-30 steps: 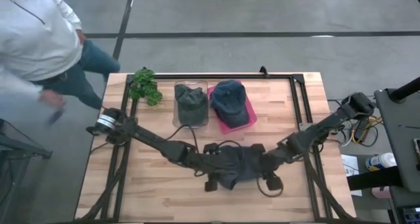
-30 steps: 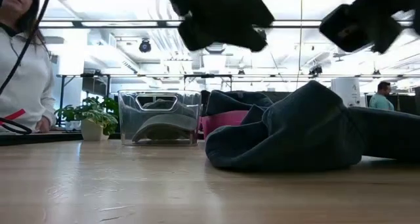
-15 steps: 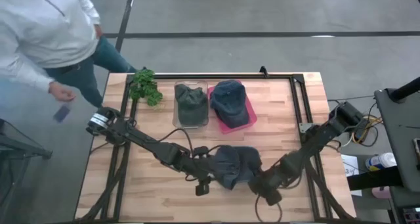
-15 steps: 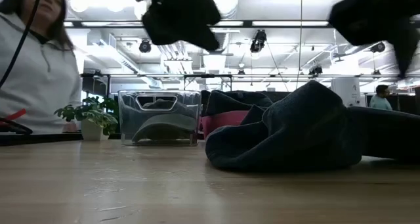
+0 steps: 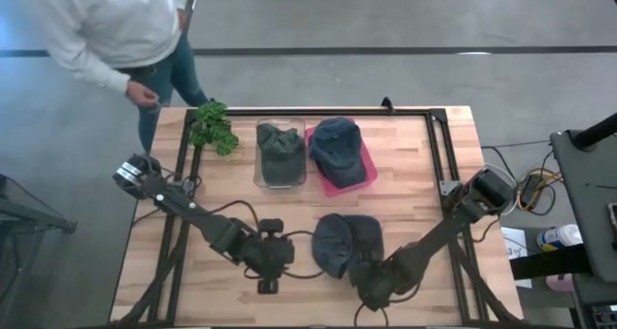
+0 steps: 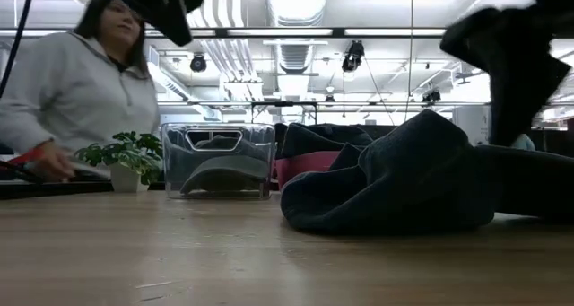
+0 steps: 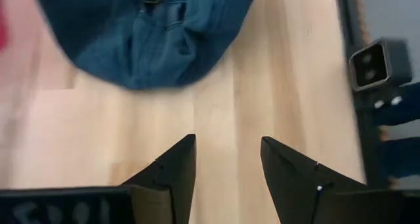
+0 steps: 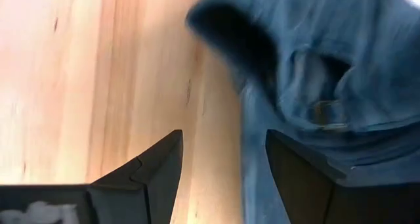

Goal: Pick & Place hat
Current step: Put the blue cap into the red bin

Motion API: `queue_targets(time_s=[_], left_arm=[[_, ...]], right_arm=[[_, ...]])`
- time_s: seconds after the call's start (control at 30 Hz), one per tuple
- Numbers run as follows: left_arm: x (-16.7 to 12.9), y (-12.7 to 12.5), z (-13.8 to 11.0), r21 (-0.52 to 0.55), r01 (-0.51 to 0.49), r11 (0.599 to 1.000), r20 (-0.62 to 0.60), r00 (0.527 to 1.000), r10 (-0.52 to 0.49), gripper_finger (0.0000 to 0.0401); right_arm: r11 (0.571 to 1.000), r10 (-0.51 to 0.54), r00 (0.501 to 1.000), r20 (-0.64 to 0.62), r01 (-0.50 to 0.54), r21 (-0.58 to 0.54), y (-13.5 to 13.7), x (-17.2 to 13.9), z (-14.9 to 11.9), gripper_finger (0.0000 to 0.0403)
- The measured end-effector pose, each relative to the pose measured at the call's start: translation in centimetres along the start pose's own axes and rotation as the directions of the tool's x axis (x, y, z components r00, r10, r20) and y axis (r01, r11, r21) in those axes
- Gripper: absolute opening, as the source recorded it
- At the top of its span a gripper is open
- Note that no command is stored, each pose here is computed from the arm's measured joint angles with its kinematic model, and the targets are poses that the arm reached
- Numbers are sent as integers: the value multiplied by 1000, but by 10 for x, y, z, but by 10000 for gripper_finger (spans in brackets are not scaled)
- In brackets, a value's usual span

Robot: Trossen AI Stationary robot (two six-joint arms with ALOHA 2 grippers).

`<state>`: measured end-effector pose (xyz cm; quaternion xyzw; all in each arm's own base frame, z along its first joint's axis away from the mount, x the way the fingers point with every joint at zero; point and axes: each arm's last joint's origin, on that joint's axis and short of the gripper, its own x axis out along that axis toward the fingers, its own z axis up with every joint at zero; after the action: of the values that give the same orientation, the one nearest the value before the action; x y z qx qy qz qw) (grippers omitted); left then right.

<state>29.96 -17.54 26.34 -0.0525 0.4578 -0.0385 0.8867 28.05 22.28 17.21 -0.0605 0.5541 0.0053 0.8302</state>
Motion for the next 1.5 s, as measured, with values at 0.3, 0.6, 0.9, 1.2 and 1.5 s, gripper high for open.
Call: queue_targets(time_s=[0.3,0.6,0.9,1.2,1.5], left_arm=[[-28,12,-30,41,-70,997,25,997,70,165],[-68,35,-63,-114,-44,992,128,990,58,165],[-97,56,-78,-152,-61,986,249,963,98,165],[-107,60,-75,-89,-123,988,347,927,146,165],[-97,59,-77,-84,-117,990,403,904,140,165]], right_arm=[[983,-166,985,45,162,84,-10,18,16,215],[939,-178,984,-4,171,299,-30,37,28,107],[826,-126,986,105,46,561,-49,-7,48,16],[527,-345,867,361,-140,838,-108,-98,38,13],[324,-564,638,524,-412,851,-176,-114,-10,12]])
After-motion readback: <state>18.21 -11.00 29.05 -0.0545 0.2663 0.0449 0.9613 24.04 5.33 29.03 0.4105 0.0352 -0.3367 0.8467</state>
